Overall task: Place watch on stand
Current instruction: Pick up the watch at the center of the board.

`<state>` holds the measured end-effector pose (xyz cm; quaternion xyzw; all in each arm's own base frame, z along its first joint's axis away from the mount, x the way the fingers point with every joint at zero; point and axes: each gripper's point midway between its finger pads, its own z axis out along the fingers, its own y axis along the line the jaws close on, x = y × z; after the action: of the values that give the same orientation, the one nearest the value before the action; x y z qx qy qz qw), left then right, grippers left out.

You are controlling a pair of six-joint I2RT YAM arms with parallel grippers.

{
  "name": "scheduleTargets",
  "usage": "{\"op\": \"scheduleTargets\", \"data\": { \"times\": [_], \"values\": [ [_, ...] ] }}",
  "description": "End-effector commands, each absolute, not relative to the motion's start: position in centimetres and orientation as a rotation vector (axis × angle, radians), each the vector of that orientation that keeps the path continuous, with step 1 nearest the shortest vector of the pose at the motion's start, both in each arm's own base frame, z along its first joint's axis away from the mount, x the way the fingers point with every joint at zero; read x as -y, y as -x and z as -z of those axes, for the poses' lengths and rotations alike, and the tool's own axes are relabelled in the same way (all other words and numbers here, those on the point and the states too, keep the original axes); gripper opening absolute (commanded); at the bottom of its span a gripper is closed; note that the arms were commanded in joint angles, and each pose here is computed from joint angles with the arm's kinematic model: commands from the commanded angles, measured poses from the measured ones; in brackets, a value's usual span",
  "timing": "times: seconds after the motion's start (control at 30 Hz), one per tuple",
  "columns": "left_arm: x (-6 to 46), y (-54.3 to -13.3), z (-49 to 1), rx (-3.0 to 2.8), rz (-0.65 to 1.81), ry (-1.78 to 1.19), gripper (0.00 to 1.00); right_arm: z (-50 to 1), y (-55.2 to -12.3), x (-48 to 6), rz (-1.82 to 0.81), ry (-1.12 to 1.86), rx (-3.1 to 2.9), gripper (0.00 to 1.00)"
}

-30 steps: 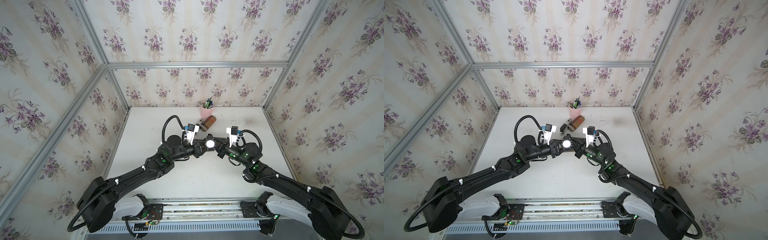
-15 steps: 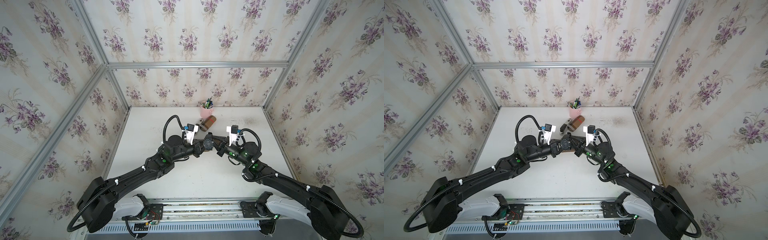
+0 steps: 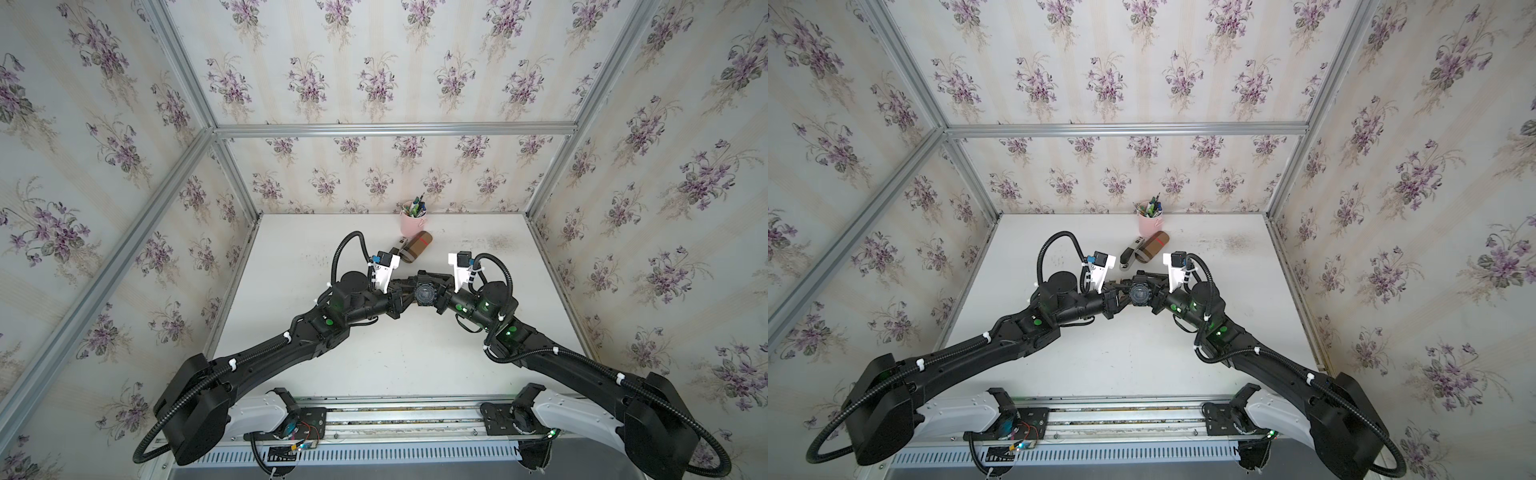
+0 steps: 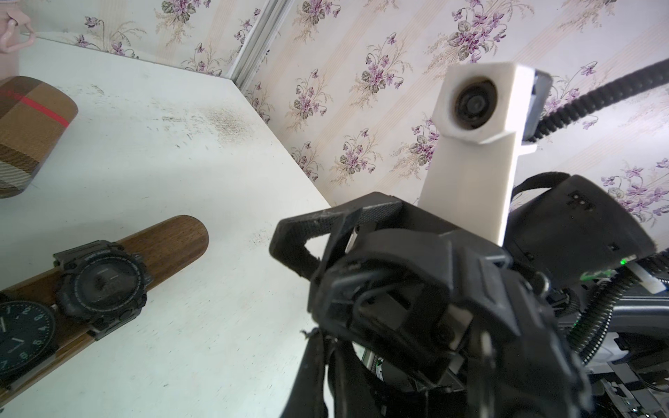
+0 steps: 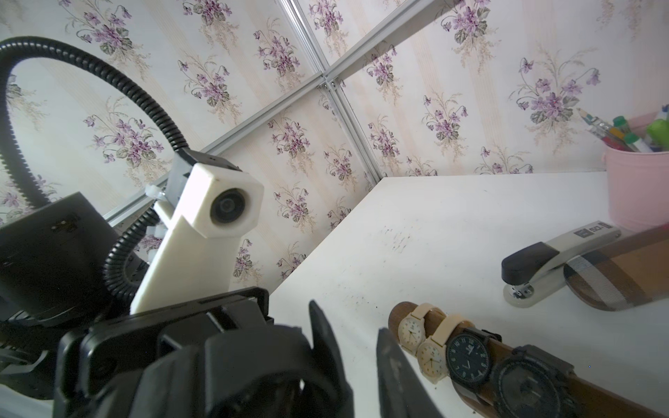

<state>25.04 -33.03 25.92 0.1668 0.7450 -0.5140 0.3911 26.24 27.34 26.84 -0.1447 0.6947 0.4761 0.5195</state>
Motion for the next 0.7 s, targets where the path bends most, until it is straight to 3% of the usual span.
{"op": "scheduleTargets", "data": {
  "times": [0.0, 0.27, 0.67],
  "values": [
    [32.7, -25.5, -27.0, -1.847, 1.285, -0.401, 0.01, -26.4, -26.6, -26.9, -1.099, 0.328, -1.687, 0.39],
    [31.3, -26.2, -26.7, -1.852, 1.204, -0.339, 0.01, -25.9, -25.8, -26.4, -1.094, 0.346, -1.687, 0.56],
    [30.1, -27.1, -26.0, -1.888, 1.143, -0.269, 0.01, -24.6, -27.0, -24.2, -0.944, 0.251, -1.760, 0.60]
  ]
}}
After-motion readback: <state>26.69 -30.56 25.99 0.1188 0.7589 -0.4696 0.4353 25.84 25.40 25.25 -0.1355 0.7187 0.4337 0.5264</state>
